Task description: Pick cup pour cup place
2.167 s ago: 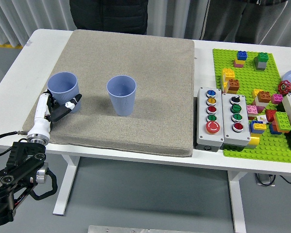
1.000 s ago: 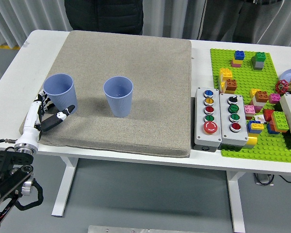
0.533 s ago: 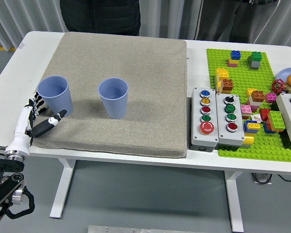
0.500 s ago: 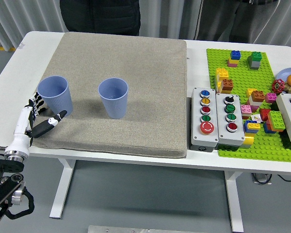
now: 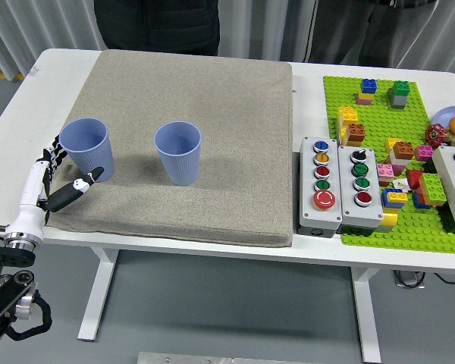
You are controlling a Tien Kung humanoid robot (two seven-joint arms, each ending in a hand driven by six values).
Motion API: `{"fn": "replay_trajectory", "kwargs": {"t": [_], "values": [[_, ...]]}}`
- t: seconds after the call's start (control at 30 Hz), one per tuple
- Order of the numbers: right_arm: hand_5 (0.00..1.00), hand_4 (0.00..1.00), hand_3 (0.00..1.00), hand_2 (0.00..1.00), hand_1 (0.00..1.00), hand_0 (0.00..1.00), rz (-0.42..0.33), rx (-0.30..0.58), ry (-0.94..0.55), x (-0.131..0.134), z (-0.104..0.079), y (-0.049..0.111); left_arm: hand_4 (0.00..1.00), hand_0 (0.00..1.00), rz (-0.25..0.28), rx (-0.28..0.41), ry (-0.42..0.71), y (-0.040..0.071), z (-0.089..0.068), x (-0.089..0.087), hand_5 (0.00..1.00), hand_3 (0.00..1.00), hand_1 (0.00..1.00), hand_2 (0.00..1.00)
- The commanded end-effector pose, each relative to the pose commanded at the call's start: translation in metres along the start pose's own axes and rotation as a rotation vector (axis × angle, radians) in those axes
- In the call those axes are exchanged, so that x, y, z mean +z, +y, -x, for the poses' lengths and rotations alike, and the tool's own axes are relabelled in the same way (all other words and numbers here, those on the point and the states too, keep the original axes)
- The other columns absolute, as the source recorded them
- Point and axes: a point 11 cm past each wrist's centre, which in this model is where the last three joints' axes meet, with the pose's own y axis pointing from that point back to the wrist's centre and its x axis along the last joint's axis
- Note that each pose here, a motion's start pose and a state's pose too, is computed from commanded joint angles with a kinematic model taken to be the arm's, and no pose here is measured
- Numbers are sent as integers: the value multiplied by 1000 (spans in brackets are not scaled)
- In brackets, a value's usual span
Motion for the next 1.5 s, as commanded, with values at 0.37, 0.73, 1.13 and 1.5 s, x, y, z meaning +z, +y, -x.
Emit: {"fn": "replay_trajectory", "kwargs": {"t": [0.37, 0.73, 1.13, 1.5], "values": [[177, 2, 606, 654, 672, 717, 0, 0, 1, 0, 0, 0, 998, 940, 16, 14, -1, 7, -4, 5, 447, 998, 954, 998], [178, 2, 606, 654, 672, 717, 1, 0, 1, 0, 0, 0, 998, 938, 52, 50, -5, 12, -15, 16, 448, 998, 953, 998], [180, 2, 606, 654, 672, 716, 1, 2, 4, 0, -1, 0, 998, 924, 107, 76, 21, 10, -20, 37, 459, 998, 934, 998], [178, 2, 606, 654, 672, 716, 5, 9, 3, 3, -4, -1, 998, 913, 239, 126, 20, -11, -41, 87, 468, 998, 911, 998]]}}
